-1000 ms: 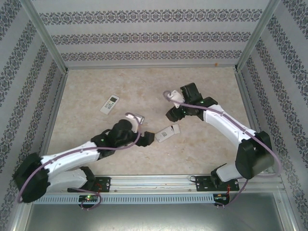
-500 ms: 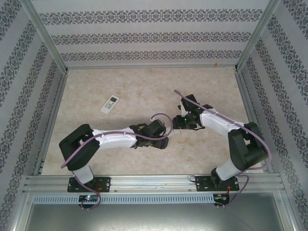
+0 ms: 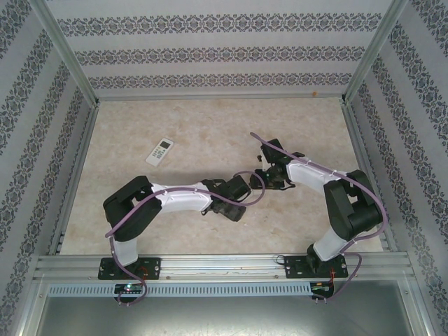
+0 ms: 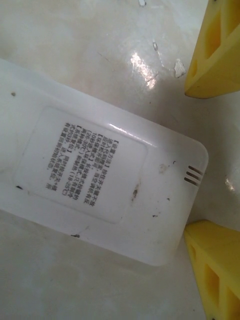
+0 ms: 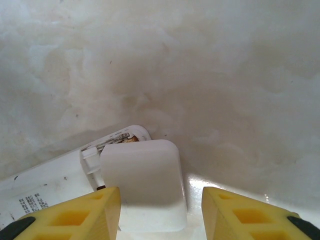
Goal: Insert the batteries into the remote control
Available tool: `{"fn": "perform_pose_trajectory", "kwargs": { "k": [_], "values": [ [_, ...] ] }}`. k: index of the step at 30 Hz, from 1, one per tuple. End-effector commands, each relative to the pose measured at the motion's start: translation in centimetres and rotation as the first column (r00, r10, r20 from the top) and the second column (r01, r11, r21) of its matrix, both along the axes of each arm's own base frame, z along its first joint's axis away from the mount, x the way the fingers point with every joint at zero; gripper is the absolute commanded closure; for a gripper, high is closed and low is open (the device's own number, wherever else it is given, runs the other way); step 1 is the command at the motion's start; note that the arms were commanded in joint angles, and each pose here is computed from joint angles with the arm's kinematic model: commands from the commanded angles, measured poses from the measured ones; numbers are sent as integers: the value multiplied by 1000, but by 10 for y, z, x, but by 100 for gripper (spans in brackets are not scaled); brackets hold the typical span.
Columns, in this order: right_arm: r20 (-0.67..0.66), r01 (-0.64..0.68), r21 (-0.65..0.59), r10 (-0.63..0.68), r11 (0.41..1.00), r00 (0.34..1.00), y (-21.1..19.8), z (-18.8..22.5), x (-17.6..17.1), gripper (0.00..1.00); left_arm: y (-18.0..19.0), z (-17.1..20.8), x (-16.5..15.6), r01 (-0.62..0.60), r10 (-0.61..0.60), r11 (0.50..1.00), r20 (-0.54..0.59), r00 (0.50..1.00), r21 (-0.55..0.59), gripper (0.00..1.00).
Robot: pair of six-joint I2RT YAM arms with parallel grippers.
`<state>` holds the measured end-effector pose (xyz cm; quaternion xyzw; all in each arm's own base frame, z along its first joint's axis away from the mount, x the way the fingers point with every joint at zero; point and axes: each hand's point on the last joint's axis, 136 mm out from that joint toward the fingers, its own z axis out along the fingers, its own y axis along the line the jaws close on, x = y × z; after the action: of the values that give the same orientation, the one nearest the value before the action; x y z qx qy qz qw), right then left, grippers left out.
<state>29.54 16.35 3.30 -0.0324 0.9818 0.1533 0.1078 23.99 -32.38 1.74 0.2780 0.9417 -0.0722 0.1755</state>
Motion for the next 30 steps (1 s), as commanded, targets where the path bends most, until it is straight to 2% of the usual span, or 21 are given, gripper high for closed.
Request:
{"fn": "perform_pose_trajectory", "kwargs": {
  "k": [1, 15, 30],
  "values": [
    [9, 11, -7, -11, 1000, 1000, -1, 1, 7, 53, 42, -17, 9, -13, 2, 977, 55, 998, 211, 33],
    [7, 10, 10, -10, 1000, 1000, 6, 3, 12, 58, 61, -11, 21, -120, 97, 968, 114, 989, 219, 37],
    [9, -13, 16, 13, 1000, 1000, 14, 7, 12, 57, 63, -11, 23, -141, 120, 971, 119, 986, 194, 38]
  ]
}}
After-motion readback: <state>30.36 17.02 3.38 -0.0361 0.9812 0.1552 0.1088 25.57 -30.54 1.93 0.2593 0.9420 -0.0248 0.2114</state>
